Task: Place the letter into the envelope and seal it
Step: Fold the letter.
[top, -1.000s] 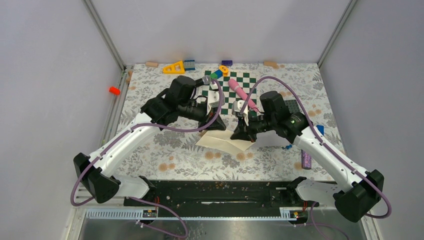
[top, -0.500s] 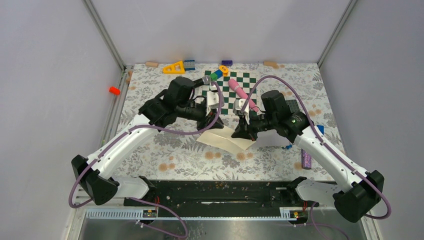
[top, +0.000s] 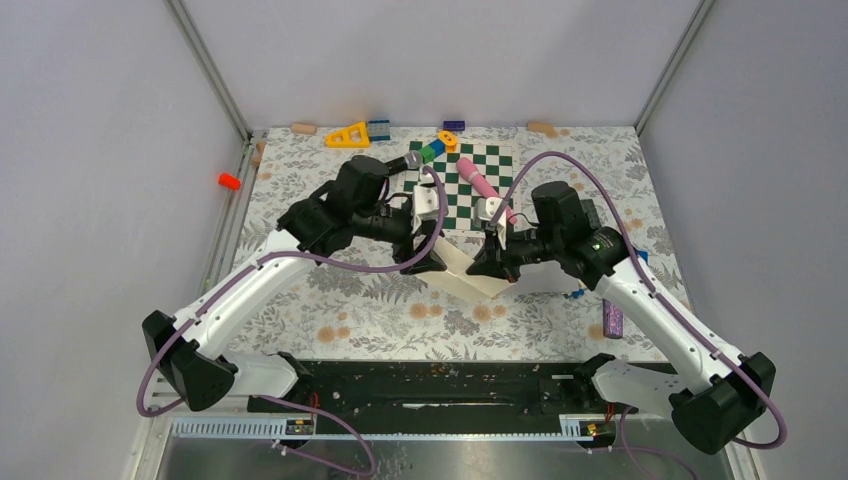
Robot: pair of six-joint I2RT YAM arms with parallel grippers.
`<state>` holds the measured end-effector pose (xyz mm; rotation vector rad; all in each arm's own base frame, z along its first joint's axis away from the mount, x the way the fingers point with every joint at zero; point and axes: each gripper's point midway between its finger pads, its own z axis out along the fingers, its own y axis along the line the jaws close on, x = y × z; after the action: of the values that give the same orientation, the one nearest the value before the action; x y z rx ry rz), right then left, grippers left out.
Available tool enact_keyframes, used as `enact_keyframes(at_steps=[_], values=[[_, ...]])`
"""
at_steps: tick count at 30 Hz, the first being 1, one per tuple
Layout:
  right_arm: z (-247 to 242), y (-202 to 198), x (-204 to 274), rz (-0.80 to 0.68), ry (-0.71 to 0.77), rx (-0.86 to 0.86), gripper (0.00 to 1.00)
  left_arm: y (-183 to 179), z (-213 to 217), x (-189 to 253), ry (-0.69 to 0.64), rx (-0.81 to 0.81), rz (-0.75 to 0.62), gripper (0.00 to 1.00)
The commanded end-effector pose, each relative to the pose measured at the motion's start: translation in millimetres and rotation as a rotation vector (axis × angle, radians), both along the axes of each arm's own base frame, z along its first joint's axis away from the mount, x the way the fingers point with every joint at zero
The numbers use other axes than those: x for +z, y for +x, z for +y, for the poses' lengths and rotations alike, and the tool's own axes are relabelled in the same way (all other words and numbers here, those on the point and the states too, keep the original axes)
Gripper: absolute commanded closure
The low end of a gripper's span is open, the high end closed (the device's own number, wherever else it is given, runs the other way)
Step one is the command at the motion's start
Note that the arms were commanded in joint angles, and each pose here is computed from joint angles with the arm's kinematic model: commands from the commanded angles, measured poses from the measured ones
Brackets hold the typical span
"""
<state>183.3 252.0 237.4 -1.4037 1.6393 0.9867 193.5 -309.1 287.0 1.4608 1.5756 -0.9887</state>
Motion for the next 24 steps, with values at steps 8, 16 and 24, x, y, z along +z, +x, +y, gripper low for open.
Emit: enact_keyframes(at_steps=[8, 16, 24], values=[[-3, -7, 19, -0.042, 0.069, 0.028, 1.0, -4, 4, 9, -0.019, -0.021, -0.061, 0.62], [-3, -2, 20, -0.043, 0.072, 0.005, 0.97, -9, 4, 10, -0.028, -0.04, -0.053, 1.0], [-2, 0, 18, -0.038, 0.074, 0.002, 0.88, -13, 3, 10, -0.036, -0.058, -0.034, 1.0]])
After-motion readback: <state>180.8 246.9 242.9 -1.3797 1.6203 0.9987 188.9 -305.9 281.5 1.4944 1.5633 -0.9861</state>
